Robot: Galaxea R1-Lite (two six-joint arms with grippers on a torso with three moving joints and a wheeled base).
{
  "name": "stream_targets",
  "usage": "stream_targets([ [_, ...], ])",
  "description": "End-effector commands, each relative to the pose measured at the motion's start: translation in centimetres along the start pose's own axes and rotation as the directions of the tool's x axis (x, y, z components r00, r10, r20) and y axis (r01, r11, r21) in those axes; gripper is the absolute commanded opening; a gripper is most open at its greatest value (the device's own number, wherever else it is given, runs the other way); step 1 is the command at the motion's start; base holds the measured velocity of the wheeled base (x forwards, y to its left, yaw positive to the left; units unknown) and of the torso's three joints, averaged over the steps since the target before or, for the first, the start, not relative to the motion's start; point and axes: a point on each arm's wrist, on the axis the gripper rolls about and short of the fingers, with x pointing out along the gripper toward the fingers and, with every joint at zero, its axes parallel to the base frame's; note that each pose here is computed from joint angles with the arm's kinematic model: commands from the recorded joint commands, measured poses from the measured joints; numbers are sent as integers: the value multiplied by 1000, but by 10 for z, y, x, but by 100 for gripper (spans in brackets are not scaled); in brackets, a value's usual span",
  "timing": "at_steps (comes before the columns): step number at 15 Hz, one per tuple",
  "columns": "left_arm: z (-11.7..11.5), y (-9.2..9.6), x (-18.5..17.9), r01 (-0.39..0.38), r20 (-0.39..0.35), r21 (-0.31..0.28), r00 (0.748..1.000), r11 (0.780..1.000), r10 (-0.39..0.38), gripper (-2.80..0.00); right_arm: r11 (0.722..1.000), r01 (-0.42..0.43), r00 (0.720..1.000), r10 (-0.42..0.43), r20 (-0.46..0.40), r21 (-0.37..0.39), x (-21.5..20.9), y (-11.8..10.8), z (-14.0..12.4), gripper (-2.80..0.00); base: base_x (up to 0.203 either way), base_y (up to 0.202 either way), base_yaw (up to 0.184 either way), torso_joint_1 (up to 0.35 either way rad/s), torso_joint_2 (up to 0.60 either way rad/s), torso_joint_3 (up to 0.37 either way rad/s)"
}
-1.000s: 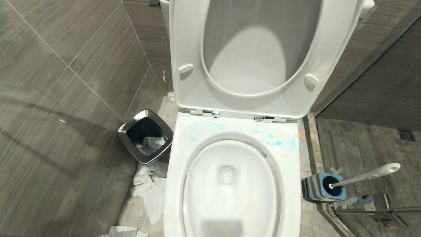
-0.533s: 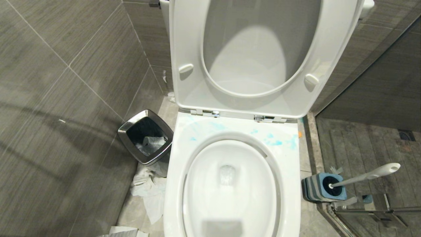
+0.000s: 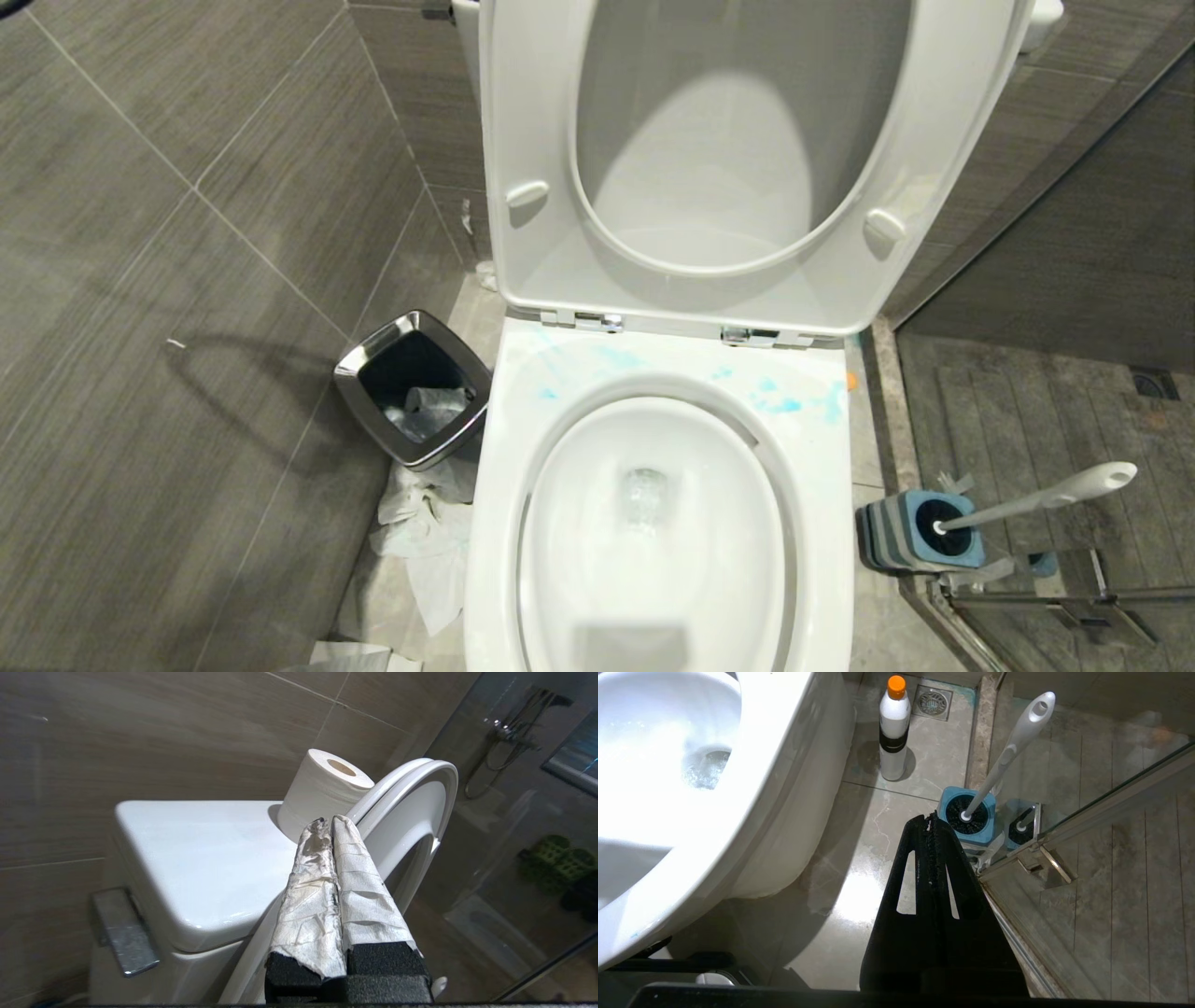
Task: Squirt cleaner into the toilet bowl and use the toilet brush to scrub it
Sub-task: Close the toilet lid
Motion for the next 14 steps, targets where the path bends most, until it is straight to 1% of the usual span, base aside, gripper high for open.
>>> stream_targets([
  [1,-29,15,18,18,-26,-79,999,997,-21,-280,1000,1,1000,-1,-2,-1,0,0,0,-280,0,0,0,0,0,0],
  [4,-47,15,32,51,-20,-84,998,995,-53,-280,1000,-1,1000,1,-1,-1,0,0,0,-280,0,0,0,0,0,0],
  [5,-51,17,35,50,-21,-81,998,995,-52,-280,1000,0,1000,0,0,-1,0,0,0,-280,0,0,0,0,0,0],
  [7,-57,20,38,18,-19,-70,1000,997,-20,-280,1000,1,1000,-1,-1,-1,0,0,0,-280,0,0,0,0,0,0],
  [10,-62,22,41,-47,-7,-74,999,996,47,-280,1000,0,1000,0,0,-1,0,0,0,-280,0,0,0,0,0,0],
  [12,-64,23,42,-87,-3,-46,996,995,87,-280,1000,1,1000,-1,-1,-1,0,0,0,-280,0,0,0,0,0,0],
  [14,-69,19,46,-103,-9,-44,995,994,103,-280,1000,1,1000,-1,-1,-1,0,0,0,-280,0,0,0,0,0,0],
])
